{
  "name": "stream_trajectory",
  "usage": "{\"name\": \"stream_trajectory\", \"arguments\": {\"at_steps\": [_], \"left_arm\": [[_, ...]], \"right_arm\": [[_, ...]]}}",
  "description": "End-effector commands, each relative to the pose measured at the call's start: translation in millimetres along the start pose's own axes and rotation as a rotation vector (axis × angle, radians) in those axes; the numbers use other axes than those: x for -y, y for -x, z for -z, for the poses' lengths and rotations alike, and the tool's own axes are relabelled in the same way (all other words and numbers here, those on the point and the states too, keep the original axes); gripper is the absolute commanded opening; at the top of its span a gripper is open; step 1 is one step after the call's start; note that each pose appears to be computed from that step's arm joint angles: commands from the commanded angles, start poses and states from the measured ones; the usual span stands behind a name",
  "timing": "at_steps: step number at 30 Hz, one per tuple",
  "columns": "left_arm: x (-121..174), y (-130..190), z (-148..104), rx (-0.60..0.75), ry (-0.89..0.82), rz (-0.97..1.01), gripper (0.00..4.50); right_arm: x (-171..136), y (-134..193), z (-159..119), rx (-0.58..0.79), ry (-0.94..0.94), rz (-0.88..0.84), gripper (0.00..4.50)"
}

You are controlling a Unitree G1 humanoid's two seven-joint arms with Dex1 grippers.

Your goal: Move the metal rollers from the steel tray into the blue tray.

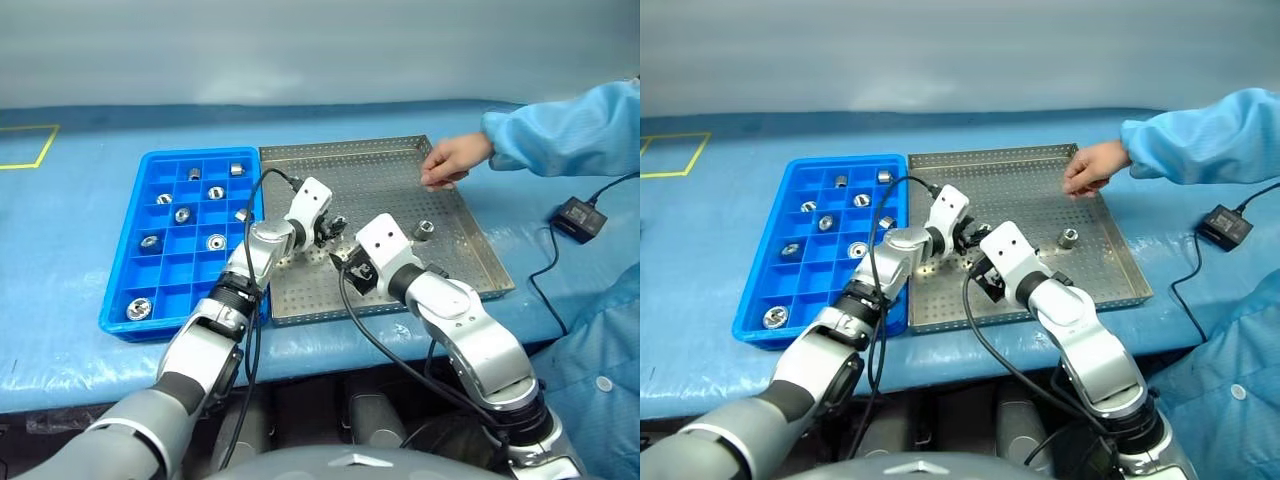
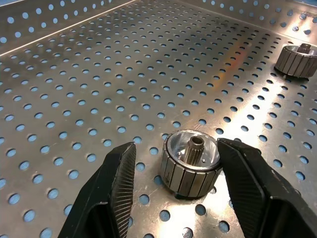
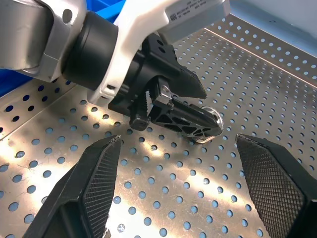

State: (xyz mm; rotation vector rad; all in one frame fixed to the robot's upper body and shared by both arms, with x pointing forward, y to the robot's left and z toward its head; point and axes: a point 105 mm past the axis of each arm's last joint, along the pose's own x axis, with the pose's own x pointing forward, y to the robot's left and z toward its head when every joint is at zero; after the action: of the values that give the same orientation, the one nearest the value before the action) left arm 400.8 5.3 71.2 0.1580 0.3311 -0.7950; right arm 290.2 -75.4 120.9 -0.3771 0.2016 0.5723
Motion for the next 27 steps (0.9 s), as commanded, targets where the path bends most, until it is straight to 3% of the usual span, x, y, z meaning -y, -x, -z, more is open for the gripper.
{"name": "stream_trajectory", "arguments": {"at_steps": [1, 6, 9, 11, 19, 25, 27], "left_arm": [[4.0, -6.1, -12.0, 0.009, -0.061, 0.008, 2.82], [5.2, -12.4, -6.5, -0.036, -0.081, -0.001, 2.82], [4.5, -12.6, -7.6, -0.031, -0.069, -0.006, 2.30], [3.3, -11.7, -8.2, -0.030, -0.086, -0.010, 1.70], [-4.9, 0.6, -18.8, 0.043, -0.059, -0.019, 1.71], [-9.9, 47.5, -42.9, 0.173, 0.006, 0.017, 1.71], [-21.8, 79.0, -43.3, 0.179, -0.006, -0.037, 1.71]], "right_arm": [[0.1, 2.7, -12.4, 0.056, 0.017, 0.015, 3.90], [-0.5, 1.5, -12.9, 0.062, 0.019, 0.016, 3.90], [-0.3, 0.9, -11.9, 0.062, 0.019, 0.022, 3.90], [0.4, 0.5, -9.6, 0.056, 0.015, 0.027, 3.90], [-3.4, -4.4, 2.8, 0.018, -0.003, 0.001, 3.90], [8.5, -9.3, 16.2, -0.010, -0.073, 0.004, 3.90], [7.6, -9.5, 10.6, 0.017, -0.091, -0.027, 3.90]]}}
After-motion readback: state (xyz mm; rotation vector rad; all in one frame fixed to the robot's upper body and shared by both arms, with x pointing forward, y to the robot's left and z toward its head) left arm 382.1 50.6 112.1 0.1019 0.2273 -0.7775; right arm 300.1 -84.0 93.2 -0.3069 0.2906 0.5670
